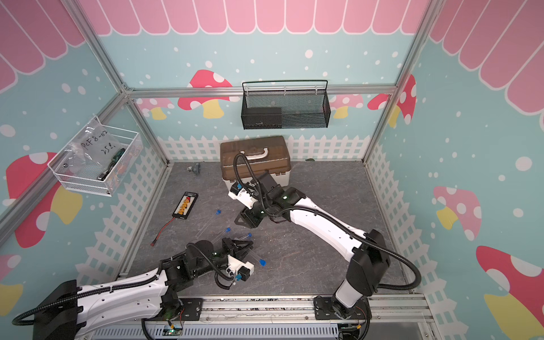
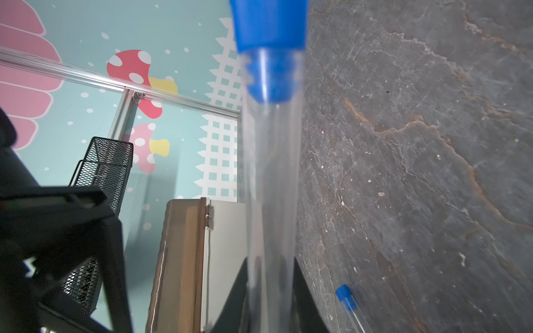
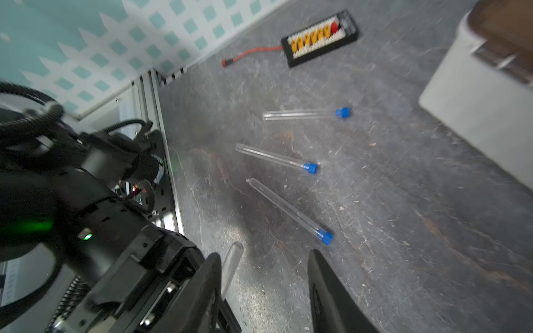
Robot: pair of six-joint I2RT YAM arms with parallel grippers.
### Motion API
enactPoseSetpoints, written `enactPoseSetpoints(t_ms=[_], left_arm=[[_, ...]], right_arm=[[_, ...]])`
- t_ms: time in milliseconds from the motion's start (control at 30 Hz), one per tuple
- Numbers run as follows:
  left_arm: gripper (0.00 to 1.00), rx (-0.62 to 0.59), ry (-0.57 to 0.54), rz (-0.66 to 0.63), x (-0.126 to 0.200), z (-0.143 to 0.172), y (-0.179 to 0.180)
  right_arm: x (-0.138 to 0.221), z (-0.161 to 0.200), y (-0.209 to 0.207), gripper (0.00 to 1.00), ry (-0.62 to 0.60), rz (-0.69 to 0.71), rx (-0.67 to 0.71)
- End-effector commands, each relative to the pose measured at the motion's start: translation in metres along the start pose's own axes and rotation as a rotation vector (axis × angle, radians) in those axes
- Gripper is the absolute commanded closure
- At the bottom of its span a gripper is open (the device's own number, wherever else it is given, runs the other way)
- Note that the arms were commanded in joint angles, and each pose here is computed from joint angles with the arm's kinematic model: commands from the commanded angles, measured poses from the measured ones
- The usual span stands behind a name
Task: Insert stoppers into test tubes
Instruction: Insert the stopper into the test tube.
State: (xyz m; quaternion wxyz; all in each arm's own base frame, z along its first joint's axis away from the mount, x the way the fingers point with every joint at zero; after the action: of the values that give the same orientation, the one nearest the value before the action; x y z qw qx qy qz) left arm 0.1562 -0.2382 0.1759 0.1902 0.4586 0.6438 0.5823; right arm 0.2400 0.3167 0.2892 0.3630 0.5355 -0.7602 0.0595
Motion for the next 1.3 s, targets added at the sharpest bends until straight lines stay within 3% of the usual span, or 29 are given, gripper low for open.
enactPoseSetpoints(t_ms=[0,100,233,367,467,600,767,1100,1267], left_arm=[[1.0,0.048,-0.054,-0.048,-0.001,-0.006,0.013],[1.0,0.188,-0.049,-0.055,-0.005,-0.002,0.022],[1.0,0.54,-0.024,-0.048,-0.011,0.006,0.047],[1.0,0.952,-0.1,-0.076,-0.012,0.008,0.073],[1.0,1.093,-0.175,-0.127,-0.011,0.006,0.078],[1.0,1.15,-0.191,-0.171,-0.01,0.009,0.08],[1.0,1.135,-0.201,-0.182,-0.006,0.008,0.082],[1.0,1.14,-0.198,-0.196,-0.005,0.009,0.082],[1.0,1.15,-0.218,-0.217,-0.003,0.009,0.084]], right_arm=[[0.045,-0.017,0.001,0.49,-0.173,0.077,-0.019],[0.074,0.0,-0.008,0.5,-0.216,0.16,-0.149],[0.105,0.03,-0.025,0.58,-0.296,0.22,-0.456],[0.119,0.043,-0.026,0.61,-0.349,0.065,-0.69],[0.117,0.037,-0.014,0.58,-0.388,-0.101,-0.786],[0.115,0.027,-0.007,0.52,-0.413,-0.245,-0.857],[0.114,0.003,0.002,0.49,-0.418,-0.412,-0.862],[0.1,-0.005,0.02,0.5,-0.349,-0.475,-0.817],[0.093,0.0,0.017,0.57,-0.337,-0.475,-0.839]])
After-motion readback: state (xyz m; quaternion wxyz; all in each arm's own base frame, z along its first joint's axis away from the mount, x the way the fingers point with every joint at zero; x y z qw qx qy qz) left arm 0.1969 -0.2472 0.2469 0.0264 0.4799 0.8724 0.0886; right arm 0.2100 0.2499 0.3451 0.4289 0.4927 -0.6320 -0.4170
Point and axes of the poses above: each gripper's point midway between its finger pads, its own x axis back along the fingers, its own y axis along the line the jaws close on, z = x × y, the point moved 5 cm from there along x, back along the fingers, and after that the axes turned 4 degrees about -x, right-handed, at the moved point
